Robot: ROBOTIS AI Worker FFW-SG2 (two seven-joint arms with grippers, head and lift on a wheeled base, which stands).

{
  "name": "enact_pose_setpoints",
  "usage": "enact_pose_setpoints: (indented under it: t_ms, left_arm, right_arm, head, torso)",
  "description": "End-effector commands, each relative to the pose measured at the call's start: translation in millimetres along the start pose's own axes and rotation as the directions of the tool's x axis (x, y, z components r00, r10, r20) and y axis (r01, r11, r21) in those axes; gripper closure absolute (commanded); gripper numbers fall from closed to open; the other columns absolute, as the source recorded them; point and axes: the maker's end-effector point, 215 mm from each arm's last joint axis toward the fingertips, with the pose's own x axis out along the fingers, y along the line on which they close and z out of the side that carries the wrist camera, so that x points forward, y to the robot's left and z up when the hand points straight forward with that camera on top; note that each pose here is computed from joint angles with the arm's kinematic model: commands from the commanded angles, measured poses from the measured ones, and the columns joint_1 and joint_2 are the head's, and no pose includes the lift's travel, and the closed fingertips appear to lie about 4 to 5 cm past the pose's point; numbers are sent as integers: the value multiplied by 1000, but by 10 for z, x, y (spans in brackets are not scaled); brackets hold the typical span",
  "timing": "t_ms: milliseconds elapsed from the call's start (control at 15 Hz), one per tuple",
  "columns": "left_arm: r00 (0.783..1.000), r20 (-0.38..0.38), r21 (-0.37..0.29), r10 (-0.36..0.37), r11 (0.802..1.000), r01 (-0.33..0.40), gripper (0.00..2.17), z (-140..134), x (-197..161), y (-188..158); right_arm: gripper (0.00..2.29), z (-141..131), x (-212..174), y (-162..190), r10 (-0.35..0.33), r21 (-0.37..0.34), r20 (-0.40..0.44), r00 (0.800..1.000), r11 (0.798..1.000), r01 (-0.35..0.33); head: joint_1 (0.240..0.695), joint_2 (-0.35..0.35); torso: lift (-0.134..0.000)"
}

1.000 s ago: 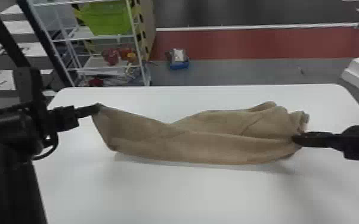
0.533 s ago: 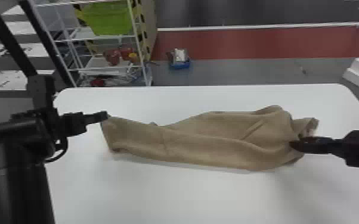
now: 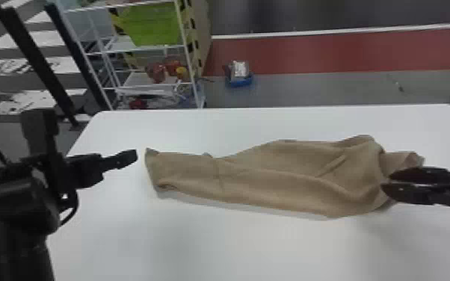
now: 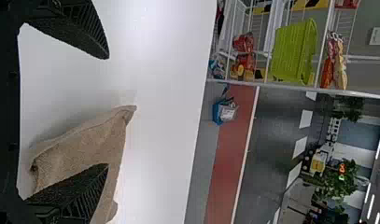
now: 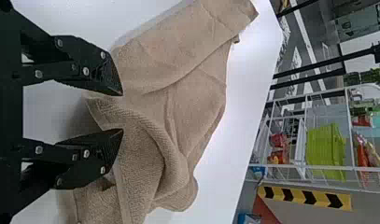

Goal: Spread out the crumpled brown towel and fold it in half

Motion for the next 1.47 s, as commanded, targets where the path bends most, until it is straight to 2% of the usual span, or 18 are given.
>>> enact_pose_setpoints:
  t_ms: [0,200,267,400,467,600,667,800,867,1000,1133,1267,1400]
  left_arm:
    - [1000,-1,1,-8,1000,8,29,-120,-121,-19]
    - [999,-3,10,-32,999,32,29,-266,-199,-86]
    - [999,-8,8,-49,999,50,29,-350,-237,-141]
    - [996,-11,-2,-91,996,91,29,-454,-280,-258]
    - [995,3,11,-101,995,101,29,-446,-286,-282]
    - [996,8,23,-91,996,91,29,-500,-297,-256]
    - [994,16,30,-105,994,104,29,-529,-305,-293]
    - [995,13,30,-100,995,100,29,-585,-307,-293]
    - [995,10,28,-94,995,94,29,-597,-300,-277]
    - [996,13,31,-86,996,86,29,-590,-294,-270]
    - [997,12,33,-80,996,80,29,-596,-283,-263]
    - [996,5,33,-84,996,84,29,-629,-270,-285]
    - [996,12,43,-85,996,84,29,-621,-287,-286]
  right_arm:
    - [113,107,-143,-17,-28,-73,20,999,997,29]
    - [113,226,-313,-67,-65,-155,47,997,985,72]
    - [113,397,-405,-146,-86,-264,77,993,959,103]
    - [113,609,-473,-467,-132,-430,89,987,889,158]
    - [113,713,-486,-592,-137,-558,83,987,814,160]
    - [110,753,-478,-868,-176,-662,26,984,735,149]
    - [110,703,-484,-955,-199,-731,-25,980,672,118]
    - [110,546,-501,-1044,-223,-795,-102,969,604,56]
    - [113,465,-529,-1091,-228,-801,-129,965,598,35]
    - [130,330,-590,-1200,-231,-822,-170,958,570,-8]
    - [232,128,-545,-1367,-221,-818,-228,948,572,-63]
    - [286,103,-462,-1453,-200,-802,-241,950,592,-79]
    - [475,98,-311,-1434,-174,-792,-263,949,601,-109]
  head:
    - [695,161]
    - [695,150]
    - [695,147]
    - [695,131]
    - [695,119]
    - [695,78]
    - [695,70]
    - [695,44]
    - [695,35]
    - [695,23]
    - [695,3]
    - [695,-12]
    - [695,-20]
  torso:
    - [-134]
    - [-134]
    - [-134]
    - [-134]
    - [-134]
    - [-134]
    - [-134]
    - [-134]
    - [-134]
    - [-134]
    - [-134]
    - [-134]
    - [-134]
